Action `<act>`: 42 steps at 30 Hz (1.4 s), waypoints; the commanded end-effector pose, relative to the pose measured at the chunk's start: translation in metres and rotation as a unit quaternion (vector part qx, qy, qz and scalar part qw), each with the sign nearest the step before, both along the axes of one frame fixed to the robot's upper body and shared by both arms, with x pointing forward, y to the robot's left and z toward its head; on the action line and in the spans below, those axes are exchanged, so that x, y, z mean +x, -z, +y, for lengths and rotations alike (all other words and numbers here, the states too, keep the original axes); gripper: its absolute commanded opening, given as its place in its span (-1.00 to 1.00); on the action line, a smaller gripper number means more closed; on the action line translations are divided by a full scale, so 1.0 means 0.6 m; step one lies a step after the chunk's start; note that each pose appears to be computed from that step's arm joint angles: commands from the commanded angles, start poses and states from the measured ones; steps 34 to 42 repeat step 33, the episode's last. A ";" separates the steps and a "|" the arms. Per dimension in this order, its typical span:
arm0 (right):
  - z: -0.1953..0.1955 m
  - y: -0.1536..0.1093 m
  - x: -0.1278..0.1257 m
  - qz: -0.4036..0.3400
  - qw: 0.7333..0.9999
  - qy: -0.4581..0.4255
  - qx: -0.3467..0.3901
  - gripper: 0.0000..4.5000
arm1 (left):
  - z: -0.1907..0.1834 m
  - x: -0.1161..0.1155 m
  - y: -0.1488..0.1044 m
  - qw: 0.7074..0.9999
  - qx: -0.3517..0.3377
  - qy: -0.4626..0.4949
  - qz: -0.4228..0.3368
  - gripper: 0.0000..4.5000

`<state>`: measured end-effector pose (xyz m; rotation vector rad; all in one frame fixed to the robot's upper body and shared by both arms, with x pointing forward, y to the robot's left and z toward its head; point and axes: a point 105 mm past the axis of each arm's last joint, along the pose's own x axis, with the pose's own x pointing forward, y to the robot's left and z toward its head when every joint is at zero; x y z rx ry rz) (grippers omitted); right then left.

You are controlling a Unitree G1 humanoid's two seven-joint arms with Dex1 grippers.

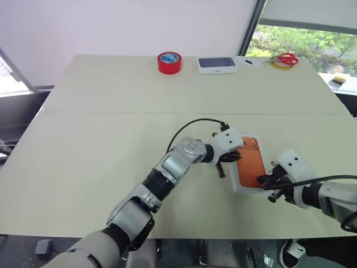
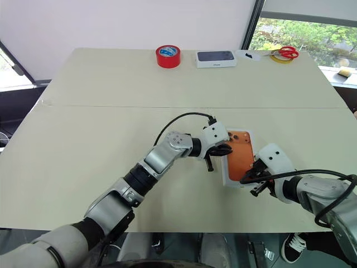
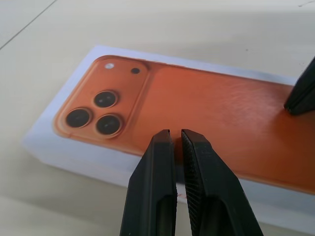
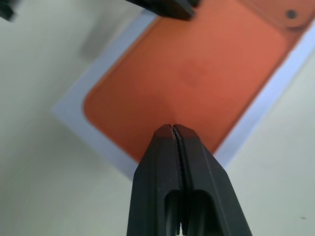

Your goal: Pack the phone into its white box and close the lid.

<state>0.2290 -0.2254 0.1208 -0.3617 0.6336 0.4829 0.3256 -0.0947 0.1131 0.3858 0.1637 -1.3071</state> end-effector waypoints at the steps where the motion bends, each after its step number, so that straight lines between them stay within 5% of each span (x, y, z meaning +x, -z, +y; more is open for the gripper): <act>1: -0.014 -0.045 0.030 -0.088 0.996 0.022 -0.010 -0.98 | 0.042 0.033 -0.055 0.997 -0.063 -0.046 -0.016 -0.82; 7: -0.030 -0.103 0.070 -0.235 0.971 0.042 -0.016 -0.98 | 0.174 0.081 -0.104 0.982 -0.108 -0.140 -0.061 -0.82; 18: 0.012 -0.120 0.108 -0.251 0.963 -0.020 0.100 -0.98 | 0.450 0.102 -0.098 0.932 -0.097 -0.340 -0.079 -0.82; 27: 0.032 -0.108 0.123 -0.241 0.962 -0.042 0.118 -0.98 | 0.496 0.100 -0.101 0.914 -0.087 -0.384 -0.093 -0.82; 42: 0.045 -0.107 0.129 -0.243 0.961 -0.057 0.123 -0.98 | 0.487 0.096 -0.093 0.910 -0.100 -0.394 -0.080 -0.82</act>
